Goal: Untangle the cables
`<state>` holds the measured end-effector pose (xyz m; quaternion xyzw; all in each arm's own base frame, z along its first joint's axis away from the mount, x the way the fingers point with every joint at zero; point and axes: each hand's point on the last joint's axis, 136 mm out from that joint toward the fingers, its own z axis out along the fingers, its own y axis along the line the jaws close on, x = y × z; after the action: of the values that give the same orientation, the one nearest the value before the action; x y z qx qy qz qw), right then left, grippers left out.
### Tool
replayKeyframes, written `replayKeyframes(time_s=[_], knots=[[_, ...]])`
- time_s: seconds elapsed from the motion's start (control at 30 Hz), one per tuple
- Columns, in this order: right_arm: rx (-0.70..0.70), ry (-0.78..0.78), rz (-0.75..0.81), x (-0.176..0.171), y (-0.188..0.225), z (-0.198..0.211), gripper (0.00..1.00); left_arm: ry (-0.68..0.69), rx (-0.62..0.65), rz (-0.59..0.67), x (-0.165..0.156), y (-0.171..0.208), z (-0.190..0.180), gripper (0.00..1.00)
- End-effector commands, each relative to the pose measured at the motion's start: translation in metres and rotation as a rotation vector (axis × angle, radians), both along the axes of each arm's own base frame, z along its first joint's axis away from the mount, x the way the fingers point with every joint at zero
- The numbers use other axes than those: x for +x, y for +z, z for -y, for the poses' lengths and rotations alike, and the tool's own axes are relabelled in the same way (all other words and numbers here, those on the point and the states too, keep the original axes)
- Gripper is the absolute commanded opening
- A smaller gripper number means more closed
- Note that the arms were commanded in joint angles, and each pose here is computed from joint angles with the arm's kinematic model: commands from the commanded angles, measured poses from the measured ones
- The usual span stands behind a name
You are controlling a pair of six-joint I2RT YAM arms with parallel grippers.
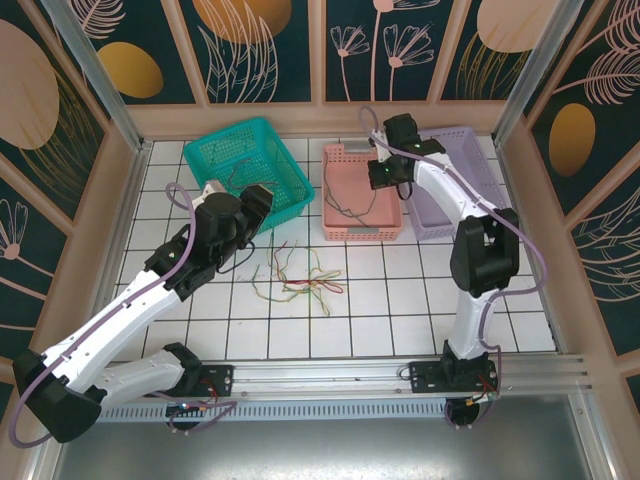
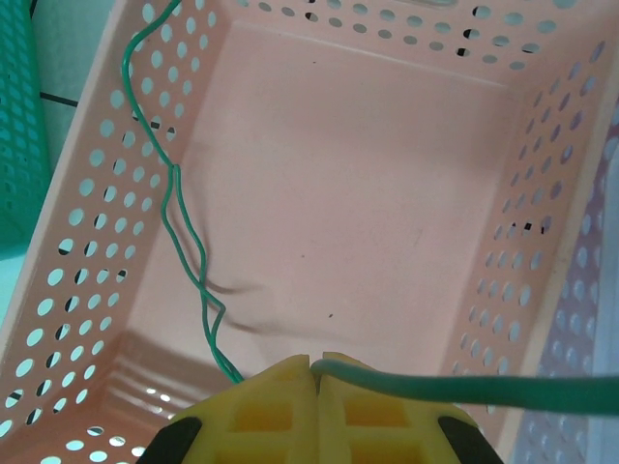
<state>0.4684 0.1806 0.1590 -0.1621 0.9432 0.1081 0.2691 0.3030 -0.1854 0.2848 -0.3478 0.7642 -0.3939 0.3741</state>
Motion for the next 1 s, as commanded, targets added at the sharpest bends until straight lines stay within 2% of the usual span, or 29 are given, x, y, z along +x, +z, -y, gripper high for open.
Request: replayKeyframes(time_s=[0.0, 0.2, 0.4, 0.5, 0.6, 0.83, 0.97], knots=[[0.035, 0.043, -0.058, -0.002, -0.005, -0.012, 0.00, -0.012, 0.014, 0.001, -0.002, 0.002, -0.001, 0.60], [0.121, 0.057, -0.165, 0.008, -0.038, -0.025, 0.02, -0.012, 0.017, -0.001, -0.003, 0.001, -0.002, 0.60], [0.109, -0.021, -0.213, 0.031, -0.058, -0.020, 0.28, -0.012, 0.019, 0.001, -0.002, 0.002, -0.001, 0.60], [0.074, -0.083, -0.179, 0.043, -0.050, -0.010, 0.39, -0.011, 0.022, 0.001, -0.002, 0.002, -0.001, 0.60], [0.067, -0.121, -0.135, 0.052, -0.032, -0.005, 0.45, -0.011, 0.024, 0.001, -0.003, 0.001, -0.002, 0.60], [0.069, -0.177, -0.056, 0.064, 0.015, 0.002, 0.53, -0.016, 0.026, -0.002, -0.002, -0.001, -0.001, 0.61], [0.065, -0.200, -0.054, 0.064, 0.026, 0.009, 0.54, -0.022, 0.028, -0.009, -0.002, -0.003, 0.001, 0.61]])
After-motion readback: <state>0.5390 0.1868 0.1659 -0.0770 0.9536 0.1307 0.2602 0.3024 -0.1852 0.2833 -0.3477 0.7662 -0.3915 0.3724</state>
